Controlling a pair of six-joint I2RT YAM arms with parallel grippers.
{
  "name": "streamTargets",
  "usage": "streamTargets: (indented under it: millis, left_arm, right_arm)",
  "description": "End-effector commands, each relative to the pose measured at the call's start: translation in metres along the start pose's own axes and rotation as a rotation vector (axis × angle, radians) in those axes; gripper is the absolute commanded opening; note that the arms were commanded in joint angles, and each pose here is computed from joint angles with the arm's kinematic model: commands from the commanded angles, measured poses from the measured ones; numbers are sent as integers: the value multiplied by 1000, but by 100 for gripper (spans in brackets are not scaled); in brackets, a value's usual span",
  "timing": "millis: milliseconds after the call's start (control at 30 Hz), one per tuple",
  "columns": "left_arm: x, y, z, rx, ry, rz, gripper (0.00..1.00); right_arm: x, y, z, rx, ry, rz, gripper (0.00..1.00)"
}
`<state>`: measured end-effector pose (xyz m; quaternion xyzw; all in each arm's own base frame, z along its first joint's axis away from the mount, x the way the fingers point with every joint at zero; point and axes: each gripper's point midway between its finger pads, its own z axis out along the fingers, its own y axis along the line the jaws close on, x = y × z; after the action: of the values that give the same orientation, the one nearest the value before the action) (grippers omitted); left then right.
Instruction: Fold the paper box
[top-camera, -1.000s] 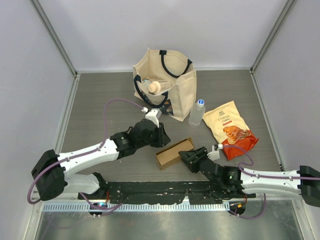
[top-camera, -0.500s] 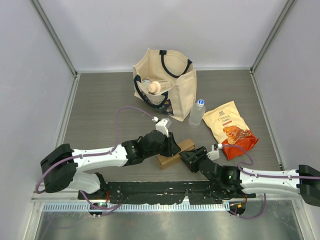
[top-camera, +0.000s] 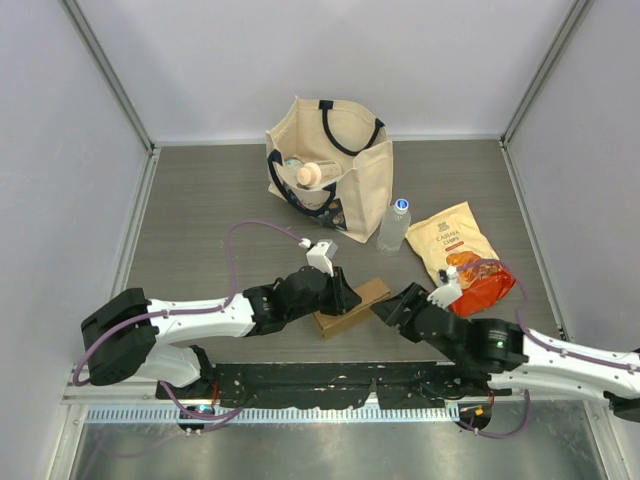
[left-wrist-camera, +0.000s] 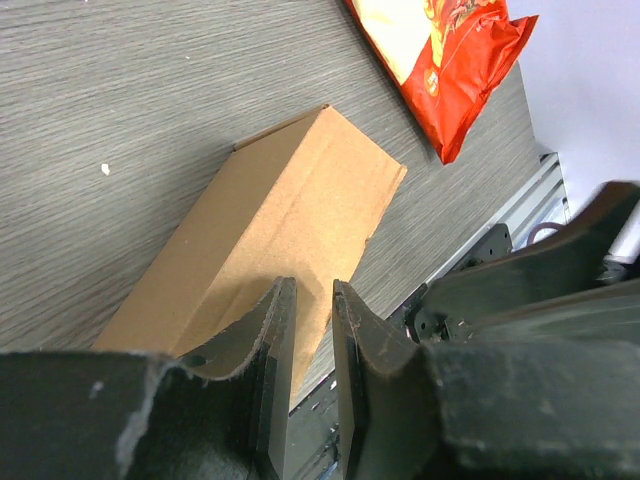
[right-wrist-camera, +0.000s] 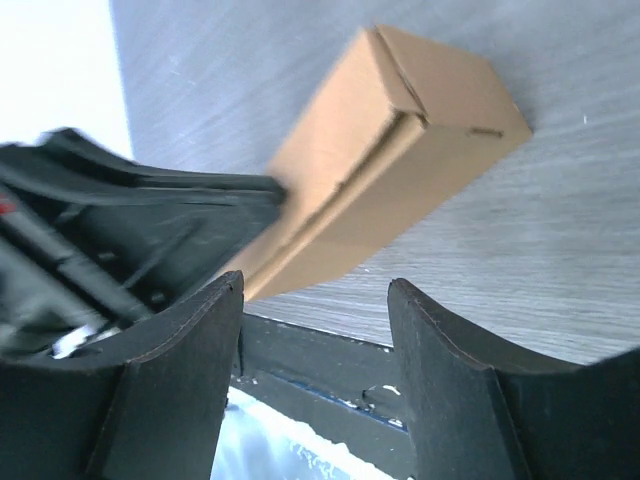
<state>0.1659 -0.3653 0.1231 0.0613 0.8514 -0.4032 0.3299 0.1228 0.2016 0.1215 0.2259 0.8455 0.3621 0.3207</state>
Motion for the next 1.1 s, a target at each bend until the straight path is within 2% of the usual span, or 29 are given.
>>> streamTargets:
  millis: [0,100,267,367,433,467,500,533,700,833,900,1000,1067]
  left_arm:
    - [15,27,-1,-101,44,45,26]
    - [15,24,-1,-92,50,49,26]
    - [21,25,-2,-100,73,65,26]
    - [23,28,-2,-104,77,65,27]
    - [24,28,-2,-102,79,63,27]
    - [24,27,-2,-100,77,61,27]
    - [24,27,-1,-101,78,59,27]
    - [25,27,-2,-99,78,61,27]
    - [24,26,-1,-98,79,70,27]
    - [25,24,0,-93,86,78,28]
    - [24,24,-1,-93,86,82,28]
    - [23,25,-3,-98,89,96,28]
    - [21,23,-6,-95,85,101,29]
  right_arm:
    - [-54,-3,-30,29,-174,-159,66]
    - [-76,15,-36,-5,-273,-188,70]
    - [-86,25,-17,91,-307,-306,76]
    - [-88,16,5,128,-242,-346,76]
    - [-92,7,25,96,-164,-311,76]
    - [-91,7,30,66,-143,-310,74]
    - [-102,15,32,12,-174,-291,72]
    - [-92,11,36,-14,-131,-321,72]
    - [-88,21,38,-109,-127,-348,67]
    - [-90,12,39,-98,-150,-340,61]
    - [-82,0,44,-66,-113,-336,58]
    - [-73,-17,49,-33,-89,-306,47]
    - [-67,-24,49,-29,-71,-287,43]
